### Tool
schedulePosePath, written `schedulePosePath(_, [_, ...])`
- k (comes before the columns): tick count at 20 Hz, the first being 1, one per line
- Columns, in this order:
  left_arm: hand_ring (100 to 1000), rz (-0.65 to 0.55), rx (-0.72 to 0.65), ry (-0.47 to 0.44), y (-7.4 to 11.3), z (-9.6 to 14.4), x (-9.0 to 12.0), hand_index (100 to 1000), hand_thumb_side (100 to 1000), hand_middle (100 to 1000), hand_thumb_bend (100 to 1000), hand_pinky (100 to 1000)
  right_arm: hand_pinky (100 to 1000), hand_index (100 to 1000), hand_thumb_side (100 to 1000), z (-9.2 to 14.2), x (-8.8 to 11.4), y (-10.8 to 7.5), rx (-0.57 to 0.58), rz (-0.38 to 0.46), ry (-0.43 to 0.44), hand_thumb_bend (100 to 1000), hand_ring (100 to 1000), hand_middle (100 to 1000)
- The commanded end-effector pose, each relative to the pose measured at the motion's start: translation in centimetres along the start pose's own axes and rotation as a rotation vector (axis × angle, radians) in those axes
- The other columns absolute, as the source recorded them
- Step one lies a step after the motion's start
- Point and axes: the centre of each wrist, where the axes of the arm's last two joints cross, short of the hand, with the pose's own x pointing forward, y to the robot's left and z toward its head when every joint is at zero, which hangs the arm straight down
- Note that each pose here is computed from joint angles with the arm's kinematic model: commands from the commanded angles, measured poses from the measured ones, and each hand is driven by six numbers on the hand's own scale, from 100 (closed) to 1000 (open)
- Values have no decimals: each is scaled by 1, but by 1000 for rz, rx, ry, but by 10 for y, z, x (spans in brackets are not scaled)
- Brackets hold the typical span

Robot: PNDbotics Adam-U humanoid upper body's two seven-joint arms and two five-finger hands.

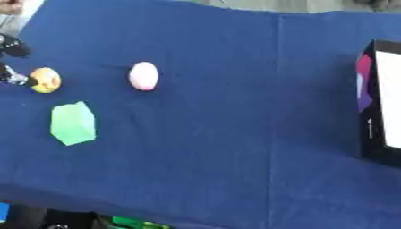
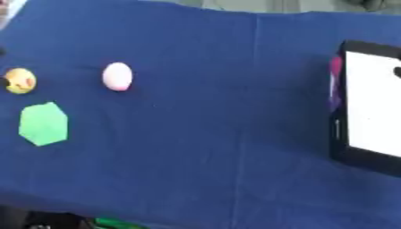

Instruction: Pick up the objects with one hand, pass them to the other hand, and then place them into the box on the other side of the table.

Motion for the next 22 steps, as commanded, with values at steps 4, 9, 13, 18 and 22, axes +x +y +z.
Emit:
schedulePosePath(4, [927,-34,70,53,2,-4,7,866,201,795,394,939,1000,1000,578,-5,6,-1,28,25,-9,100,1000,1000])
schedulePosePath(9, [920,-58,47,73,-4,-8,8,806,166,789,334,928,1000,1000,578,-4,5,-1,31,26,-4,100,1000,1000])
schedulePosePath(13, [895,-72,14,74,-3,-8,9,722,113,756,150,907,1000,1000,577,-4,5,-1,30,27,-3,100,1000,1000])
schedulePosePath(18, [800,-63,45,26,10,-2,15,605,100,641,100,842,1000,1000,575,-4,6,-2,29,29,-10,100,1000,1000])
schedulePosePath(22, [768,-36,155,-67,33,13,28,571,100,595,100,836,1000,1000,573,-6,10,-2,36,31,-25,100,1000,1000])
